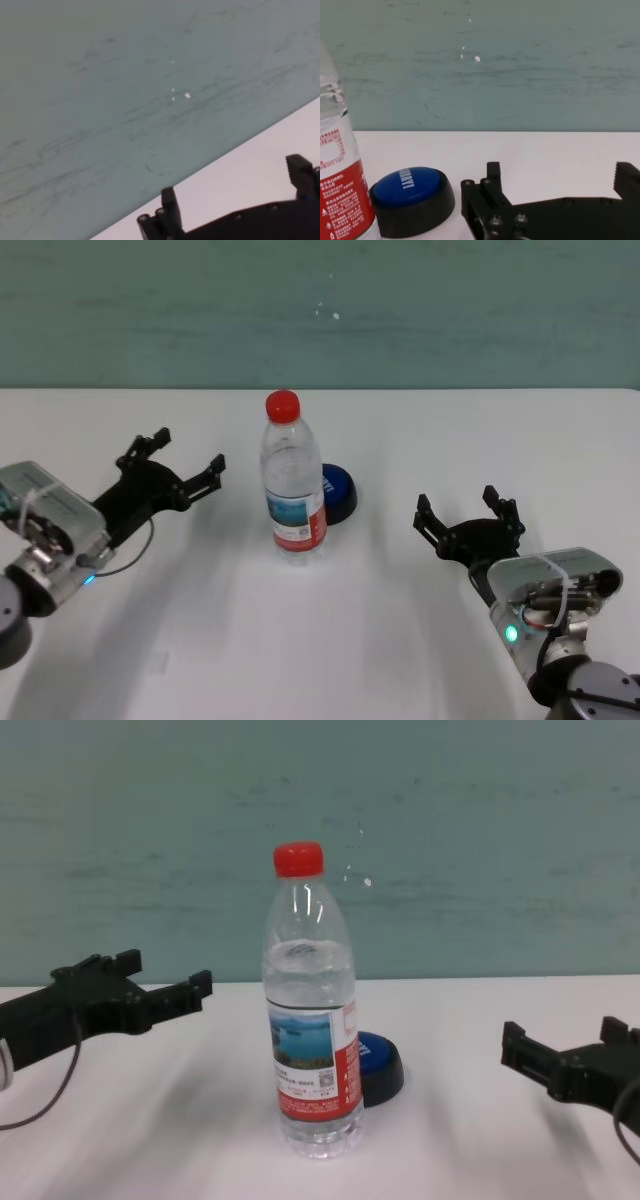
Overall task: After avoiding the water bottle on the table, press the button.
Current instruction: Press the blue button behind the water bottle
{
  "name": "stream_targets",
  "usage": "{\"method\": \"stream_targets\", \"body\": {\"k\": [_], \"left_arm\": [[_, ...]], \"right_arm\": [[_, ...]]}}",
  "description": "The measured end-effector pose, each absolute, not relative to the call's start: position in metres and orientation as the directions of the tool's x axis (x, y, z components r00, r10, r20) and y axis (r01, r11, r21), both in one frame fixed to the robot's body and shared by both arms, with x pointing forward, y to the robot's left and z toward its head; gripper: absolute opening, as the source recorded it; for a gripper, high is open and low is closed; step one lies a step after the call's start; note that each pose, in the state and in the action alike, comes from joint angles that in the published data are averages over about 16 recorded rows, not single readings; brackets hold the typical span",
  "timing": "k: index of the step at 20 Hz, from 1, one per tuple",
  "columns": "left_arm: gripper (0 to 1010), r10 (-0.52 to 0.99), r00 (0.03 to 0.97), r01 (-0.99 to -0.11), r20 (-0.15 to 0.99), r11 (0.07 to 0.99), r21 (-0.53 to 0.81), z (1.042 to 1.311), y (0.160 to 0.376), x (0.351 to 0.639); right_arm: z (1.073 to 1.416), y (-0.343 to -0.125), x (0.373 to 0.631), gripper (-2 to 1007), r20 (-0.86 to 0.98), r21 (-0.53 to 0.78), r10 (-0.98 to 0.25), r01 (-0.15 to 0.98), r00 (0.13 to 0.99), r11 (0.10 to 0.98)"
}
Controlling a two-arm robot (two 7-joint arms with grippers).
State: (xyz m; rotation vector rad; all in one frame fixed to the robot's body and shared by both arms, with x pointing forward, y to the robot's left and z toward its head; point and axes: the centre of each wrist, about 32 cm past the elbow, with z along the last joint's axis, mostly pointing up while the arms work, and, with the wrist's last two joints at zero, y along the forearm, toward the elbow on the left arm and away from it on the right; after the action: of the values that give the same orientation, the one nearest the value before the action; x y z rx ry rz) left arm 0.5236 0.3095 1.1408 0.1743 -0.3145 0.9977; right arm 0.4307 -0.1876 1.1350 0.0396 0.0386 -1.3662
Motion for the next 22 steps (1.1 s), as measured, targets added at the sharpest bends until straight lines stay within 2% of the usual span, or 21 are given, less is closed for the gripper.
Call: {"method": "stream_targets", "body": {"k": [11, 22], "left_arm": [[1000, 0.775, 0.526, -0.831, 0.352, 0.556, 0.017, 1.14, 0.298, 0.536], [1000, 0.771, 0.548, -0.818, 0.325, 0.576, 0.012, 1.14, 0.297, 0.54]], "right_arm": [[1.135, -0.188, 0.431, 1004, -0.051, 0.006, -0.978, 0.979, 0.203, 0.203], [1.135, -0.188, 0.431, 1004, -0.051, 0.006, -0.978, 0.979, 0.203, 0.203]]}}
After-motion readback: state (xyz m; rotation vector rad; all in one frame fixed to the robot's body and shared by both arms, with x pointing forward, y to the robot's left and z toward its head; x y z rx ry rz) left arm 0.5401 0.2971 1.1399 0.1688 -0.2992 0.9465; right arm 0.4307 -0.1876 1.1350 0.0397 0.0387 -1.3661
